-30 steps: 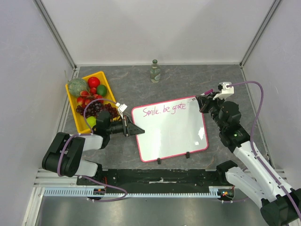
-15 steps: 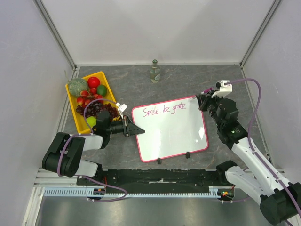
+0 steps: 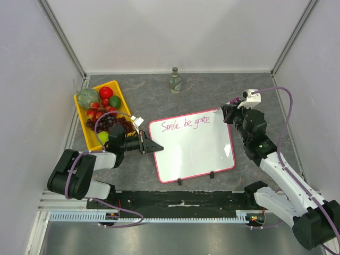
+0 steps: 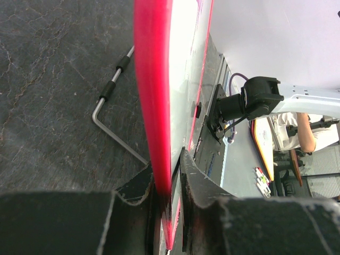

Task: Write a sentence on the whiteboard

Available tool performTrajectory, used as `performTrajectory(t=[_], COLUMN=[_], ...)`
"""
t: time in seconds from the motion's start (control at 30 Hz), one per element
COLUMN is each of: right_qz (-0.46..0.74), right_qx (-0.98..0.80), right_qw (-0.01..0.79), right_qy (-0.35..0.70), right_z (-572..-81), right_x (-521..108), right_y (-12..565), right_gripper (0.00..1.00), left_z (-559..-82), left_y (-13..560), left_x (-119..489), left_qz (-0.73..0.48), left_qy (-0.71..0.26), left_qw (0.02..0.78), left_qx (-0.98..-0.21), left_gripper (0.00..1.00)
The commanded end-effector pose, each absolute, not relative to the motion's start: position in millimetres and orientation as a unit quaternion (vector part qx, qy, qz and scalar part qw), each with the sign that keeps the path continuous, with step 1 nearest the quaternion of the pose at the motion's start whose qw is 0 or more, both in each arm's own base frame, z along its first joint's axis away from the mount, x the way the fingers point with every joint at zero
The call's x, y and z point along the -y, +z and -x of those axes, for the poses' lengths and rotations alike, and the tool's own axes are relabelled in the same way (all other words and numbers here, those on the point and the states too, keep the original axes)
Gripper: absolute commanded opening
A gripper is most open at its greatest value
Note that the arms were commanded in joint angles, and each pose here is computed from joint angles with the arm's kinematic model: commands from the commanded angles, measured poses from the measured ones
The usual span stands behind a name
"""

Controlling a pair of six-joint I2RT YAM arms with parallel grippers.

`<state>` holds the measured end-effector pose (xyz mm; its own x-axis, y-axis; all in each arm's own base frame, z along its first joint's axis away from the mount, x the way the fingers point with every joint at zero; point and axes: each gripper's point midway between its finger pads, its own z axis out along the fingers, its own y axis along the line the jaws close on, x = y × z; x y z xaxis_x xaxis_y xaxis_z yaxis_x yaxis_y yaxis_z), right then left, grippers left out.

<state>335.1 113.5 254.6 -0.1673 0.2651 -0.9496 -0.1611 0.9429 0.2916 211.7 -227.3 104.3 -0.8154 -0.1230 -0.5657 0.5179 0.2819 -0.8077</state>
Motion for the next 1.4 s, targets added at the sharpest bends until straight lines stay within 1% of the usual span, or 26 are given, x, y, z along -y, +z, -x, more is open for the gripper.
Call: performTrajectory(t=[0.0, 0.43, 1.37], right_qz=[-0.045, -0.02, 0.0], right_qx=[-0.732, -0.747, -0.771], right_qw=[0.659, 0.639, 0.603], right_qy=[0.164, 0.182, 0.204], right_z=[-338.7, -332.4, -297.9], right_x=[-110.0, -120.2, -121.8], right_y=[261.9, 244.9, 212.4], right_gripper=[0.0, 0.0, 0.0], left_z=[-210.5, -211.0, -211.3], left_y=[86.6, 86.4, 86.4], left_x=[225.3, 225.2, 225.6], left_qz=[-0.15, -0.149, -0.15], left_qy=[-0.557, -0.556, -0.556], left_qw=[0.291, 0.292, 0.292], left_qx=[-0.763, -0.763, -0.764], left_gripper=[0.02, 0.02, 0.02])
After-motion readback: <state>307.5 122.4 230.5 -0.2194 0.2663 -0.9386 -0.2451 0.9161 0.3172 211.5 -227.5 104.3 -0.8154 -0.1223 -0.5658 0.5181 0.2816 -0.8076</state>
